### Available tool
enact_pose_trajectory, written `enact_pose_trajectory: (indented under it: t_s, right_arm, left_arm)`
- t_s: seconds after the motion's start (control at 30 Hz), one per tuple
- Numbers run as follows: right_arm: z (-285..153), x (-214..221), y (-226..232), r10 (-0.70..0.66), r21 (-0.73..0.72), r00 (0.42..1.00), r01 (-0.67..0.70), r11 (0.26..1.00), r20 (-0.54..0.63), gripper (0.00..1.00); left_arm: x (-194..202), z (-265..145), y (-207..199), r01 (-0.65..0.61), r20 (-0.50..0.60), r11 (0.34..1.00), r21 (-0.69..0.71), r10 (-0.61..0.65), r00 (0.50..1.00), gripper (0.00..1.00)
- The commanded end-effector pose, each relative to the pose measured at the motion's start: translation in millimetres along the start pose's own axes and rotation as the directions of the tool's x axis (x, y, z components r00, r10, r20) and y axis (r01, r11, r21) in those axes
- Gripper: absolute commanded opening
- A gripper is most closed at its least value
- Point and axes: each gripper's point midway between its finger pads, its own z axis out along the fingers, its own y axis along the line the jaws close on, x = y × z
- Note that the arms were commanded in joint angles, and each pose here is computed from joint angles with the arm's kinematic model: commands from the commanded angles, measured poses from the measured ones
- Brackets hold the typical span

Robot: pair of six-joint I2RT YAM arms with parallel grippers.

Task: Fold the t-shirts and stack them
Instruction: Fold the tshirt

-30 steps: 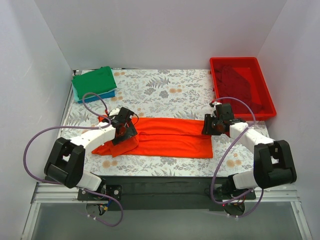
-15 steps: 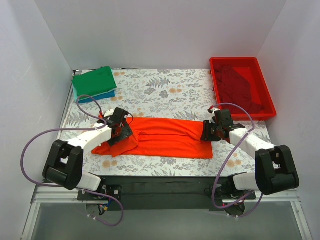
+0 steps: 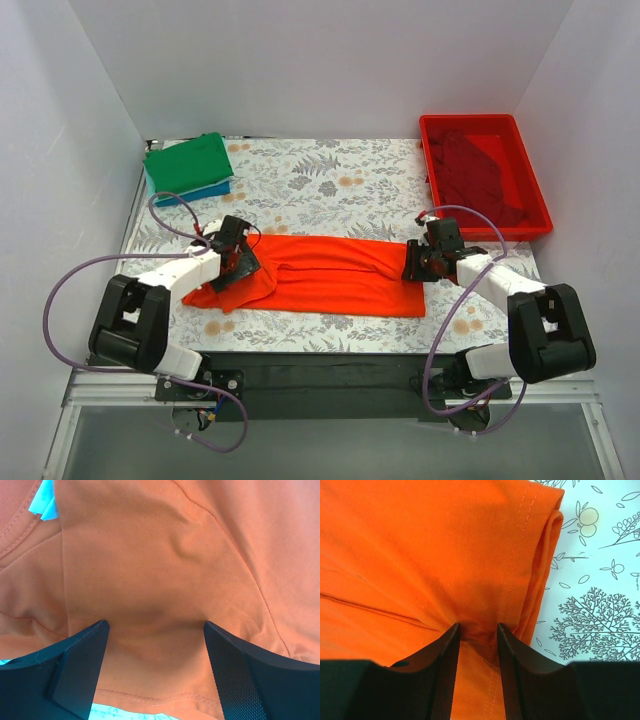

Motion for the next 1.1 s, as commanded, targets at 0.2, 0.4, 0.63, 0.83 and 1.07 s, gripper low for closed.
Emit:
enact_pose_trajectory:
  t_s: [0.2,0.4,0.63,0.83,1.07]
  right_arm:
    - [-8.1,50.4,-38.2,0.098,0.228,0.977,-0.053,0.972,-0.191,0.41]
    - [-19.2,73.7,-30.1,0.185,0.208,0.960,-0.141,0.968,-0.210,0.41]
    - [-31.8,89.0,-14.5,0.240,0.136,0.949,-0.215,0.967,-0.205,0.41]
    - [-44.1,84.8,-8.2,0.234,0.118,0.959,-0.217,0.969,-0.157,0.41]
    - [-68.0,28.4,1.4,0.119,0.093,0.993,-0.116,0.989,-0.025,0.42]
  left_arm:
    - [10.7,35.9,4.8,-0.100,-0.067,0.992,-0.074,0.095,0.993,0.76]
    - [-10.2,35.8,-26.2,-0.195,-0.046,0.981,0.014,0.195,0.980,0.76]
    - [-20.8,34.3,-67.0,-0.293,-0.036,0.944,0.153,0.302,0.953,0.79]
    - [-30.8,28.8,-100.9,-0.384,0.005,0.891,0.242,0.395,0.919,0.80]
    - [-71.5,-10.2,-111.8,-0.320,0.127,0.918,0.234,0.297,0.946,0.85]
